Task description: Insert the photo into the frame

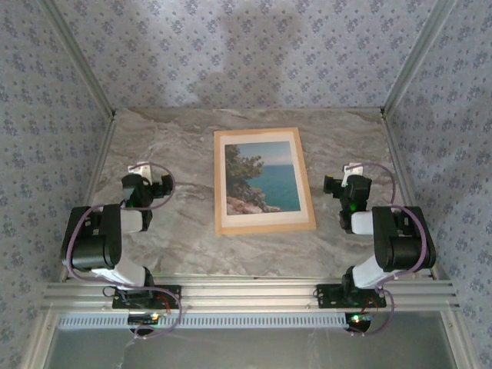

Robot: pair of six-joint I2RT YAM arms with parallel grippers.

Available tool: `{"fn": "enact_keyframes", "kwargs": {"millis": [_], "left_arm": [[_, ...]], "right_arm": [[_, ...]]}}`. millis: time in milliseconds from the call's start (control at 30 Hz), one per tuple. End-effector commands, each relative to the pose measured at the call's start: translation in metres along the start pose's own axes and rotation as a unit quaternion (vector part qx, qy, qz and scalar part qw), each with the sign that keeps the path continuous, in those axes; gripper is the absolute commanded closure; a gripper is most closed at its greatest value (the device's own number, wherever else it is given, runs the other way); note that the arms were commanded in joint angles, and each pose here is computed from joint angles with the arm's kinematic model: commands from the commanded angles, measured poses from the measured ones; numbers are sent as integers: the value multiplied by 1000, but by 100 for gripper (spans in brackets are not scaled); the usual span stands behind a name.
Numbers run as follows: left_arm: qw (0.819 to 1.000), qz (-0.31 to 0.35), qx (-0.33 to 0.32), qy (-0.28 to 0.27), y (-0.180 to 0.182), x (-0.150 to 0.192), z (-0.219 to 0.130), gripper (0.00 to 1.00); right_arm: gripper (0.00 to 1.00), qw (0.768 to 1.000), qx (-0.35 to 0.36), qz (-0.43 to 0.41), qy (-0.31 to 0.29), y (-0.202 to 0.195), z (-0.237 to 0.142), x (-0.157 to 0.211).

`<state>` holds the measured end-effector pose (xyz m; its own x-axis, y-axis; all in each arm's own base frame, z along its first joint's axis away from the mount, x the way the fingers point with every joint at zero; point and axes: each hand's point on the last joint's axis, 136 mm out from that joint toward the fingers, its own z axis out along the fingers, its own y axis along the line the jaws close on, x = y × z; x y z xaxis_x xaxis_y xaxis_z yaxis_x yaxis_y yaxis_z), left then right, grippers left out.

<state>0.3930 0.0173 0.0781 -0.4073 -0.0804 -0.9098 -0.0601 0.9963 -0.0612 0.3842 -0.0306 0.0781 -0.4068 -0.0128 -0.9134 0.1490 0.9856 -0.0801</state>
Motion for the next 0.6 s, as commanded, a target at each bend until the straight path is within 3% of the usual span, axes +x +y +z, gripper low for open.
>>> {"fn": "enact_keyframes", "kwargs": {"millis": [0, 567], "left_arm": [[1000, 12, 4, -19, -3, -11, -1, 0], [999, 28, 2, -19, -9, -11, -1, 0]], "right_arm": [[0, 1000, -6, 9, -20, 1, 0, -9], [0, 1000, -7, 9, -21, 1, 0, -10]]}}
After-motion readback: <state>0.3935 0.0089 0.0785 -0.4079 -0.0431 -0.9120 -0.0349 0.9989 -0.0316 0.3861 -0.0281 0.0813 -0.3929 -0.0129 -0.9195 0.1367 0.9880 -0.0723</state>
